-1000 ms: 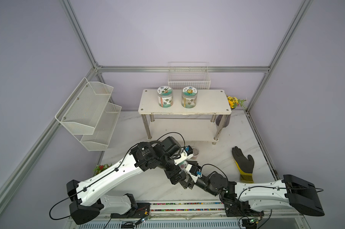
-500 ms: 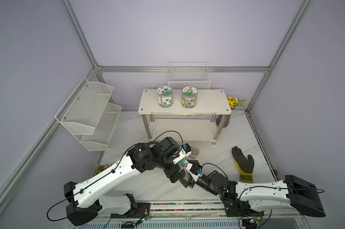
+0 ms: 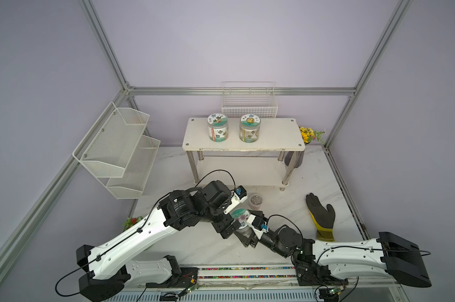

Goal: Place the seed container on the shelf
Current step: Pick up the seed jar at the center of the board.

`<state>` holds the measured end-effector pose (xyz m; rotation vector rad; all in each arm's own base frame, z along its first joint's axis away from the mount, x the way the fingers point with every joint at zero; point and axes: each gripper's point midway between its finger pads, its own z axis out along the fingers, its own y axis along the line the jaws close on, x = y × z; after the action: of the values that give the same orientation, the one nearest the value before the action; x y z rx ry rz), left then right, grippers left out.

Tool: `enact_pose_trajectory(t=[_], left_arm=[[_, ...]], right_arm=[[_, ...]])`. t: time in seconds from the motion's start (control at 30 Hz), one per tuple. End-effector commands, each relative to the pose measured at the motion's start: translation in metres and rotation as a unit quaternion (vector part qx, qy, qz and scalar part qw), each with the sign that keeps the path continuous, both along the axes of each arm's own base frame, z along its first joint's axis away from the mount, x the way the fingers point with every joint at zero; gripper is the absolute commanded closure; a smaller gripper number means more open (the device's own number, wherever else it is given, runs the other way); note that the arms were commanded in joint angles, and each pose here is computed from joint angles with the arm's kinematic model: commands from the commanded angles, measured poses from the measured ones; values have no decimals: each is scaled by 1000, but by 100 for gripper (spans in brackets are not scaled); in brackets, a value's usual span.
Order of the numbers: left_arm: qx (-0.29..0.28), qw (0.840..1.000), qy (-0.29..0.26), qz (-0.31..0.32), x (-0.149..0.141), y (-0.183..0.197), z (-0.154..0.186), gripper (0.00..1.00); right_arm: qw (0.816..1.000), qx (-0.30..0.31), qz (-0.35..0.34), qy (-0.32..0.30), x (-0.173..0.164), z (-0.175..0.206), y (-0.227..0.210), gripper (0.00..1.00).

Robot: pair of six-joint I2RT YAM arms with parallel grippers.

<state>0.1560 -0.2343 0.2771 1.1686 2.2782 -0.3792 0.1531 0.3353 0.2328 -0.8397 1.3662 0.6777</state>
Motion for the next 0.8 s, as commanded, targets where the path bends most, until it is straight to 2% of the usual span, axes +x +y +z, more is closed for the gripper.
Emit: enact_pose_trajectory(t=[0.0, 0.23, 0.53, 0.77], left_arm=[[-41, 997, -52, 28, 11, 5, 35, 0], [-70, 989, -108, 70, 21, 25, 60, 0], [-100, 959, -207, 169, 40, 67, 90, 0], [-102, 947, -225, 204, 46, 80, 91, 0]], right_arm=[[1000, 22, -1, -1, -1, 12, -5, 61], [1000, 30, -6, 7, -2, 14, -14, 62], [998, 60, -15, 19, -1, 40, -23, 64], [995, 93, -22, 14, 1, 76, -26, 64]])
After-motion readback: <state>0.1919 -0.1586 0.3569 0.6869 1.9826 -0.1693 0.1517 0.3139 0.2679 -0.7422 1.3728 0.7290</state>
